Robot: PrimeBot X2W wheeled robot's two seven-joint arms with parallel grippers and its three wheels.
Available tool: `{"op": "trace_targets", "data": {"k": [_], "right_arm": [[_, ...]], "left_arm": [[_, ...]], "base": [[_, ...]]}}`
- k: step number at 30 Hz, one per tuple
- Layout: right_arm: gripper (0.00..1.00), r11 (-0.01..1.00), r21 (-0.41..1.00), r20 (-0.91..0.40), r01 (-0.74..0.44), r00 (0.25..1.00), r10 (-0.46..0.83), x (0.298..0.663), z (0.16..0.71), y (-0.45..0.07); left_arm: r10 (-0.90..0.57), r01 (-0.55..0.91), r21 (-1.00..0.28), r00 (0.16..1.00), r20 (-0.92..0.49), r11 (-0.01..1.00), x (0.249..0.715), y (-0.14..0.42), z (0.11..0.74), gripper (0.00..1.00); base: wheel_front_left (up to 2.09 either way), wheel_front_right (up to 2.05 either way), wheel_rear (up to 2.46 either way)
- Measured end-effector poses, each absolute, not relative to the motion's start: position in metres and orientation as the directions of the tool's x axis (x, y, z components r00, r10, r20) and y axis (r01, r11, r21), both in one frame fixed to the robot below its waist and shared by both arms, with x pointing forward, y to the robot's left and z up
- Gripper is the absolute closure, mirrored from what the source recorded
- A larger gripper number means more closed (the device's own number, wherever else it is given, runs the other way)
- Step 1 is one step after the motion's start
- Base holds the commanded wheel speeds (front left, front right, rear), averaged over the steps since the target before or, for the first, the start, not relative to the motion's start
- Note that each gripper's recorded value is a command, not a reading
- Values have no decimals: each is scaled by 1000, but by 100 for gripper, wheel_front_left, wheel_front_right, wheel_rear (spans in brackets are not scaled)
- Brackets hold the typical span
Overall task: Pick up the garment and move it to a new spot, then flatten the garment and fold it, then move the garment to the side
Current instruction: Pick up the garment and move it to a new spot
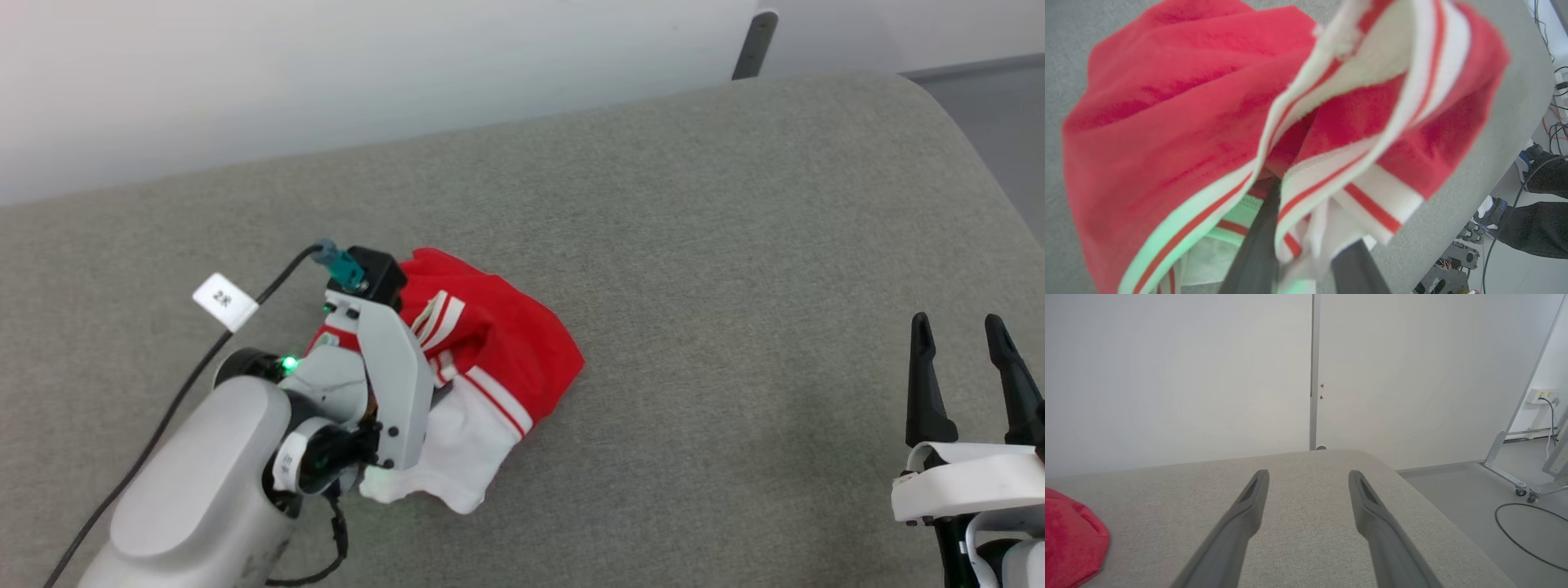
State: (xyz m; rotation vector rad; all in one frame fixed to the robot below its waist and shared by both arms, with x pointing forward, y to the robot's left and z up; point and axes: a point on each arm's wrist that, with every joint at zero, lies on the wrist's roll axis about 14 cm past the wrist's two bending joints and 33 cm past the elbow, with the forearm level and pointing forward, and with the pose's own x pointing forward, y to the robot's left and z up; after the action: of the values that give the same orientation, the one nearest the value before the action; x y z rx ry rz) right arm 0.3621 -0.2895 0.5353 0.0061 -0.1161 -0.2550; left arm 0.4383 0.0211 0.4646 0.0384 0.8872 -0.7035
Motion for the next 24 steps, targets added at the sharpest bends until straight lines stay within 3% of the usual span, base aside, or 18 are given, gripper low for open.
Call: {"op": "trace_targets", "data": {"k": [1,10,16,24], "right_arm": [[0,969,22,115,246,962,-247,363,536,-288],[0,983,26,136,180,974,-182,369,544,-266],[0,992,33,155,118,980,-122,367,552,-246],[0,999,31,187,16,982,-22,369,562,-213]], "left_arm": [[-556,582,-252,430,-712,773,439,20,468,0],[-584,591,-235,513,-629,772,436,27,512,0],[-576,588,-166,628,-522,792,430,47,548,0],[-523,514,-102,819,-238,852,421,95,600,0]], "base": [[0,0,0],[0,0,0],[0,0,0],[0,0,0]]}}
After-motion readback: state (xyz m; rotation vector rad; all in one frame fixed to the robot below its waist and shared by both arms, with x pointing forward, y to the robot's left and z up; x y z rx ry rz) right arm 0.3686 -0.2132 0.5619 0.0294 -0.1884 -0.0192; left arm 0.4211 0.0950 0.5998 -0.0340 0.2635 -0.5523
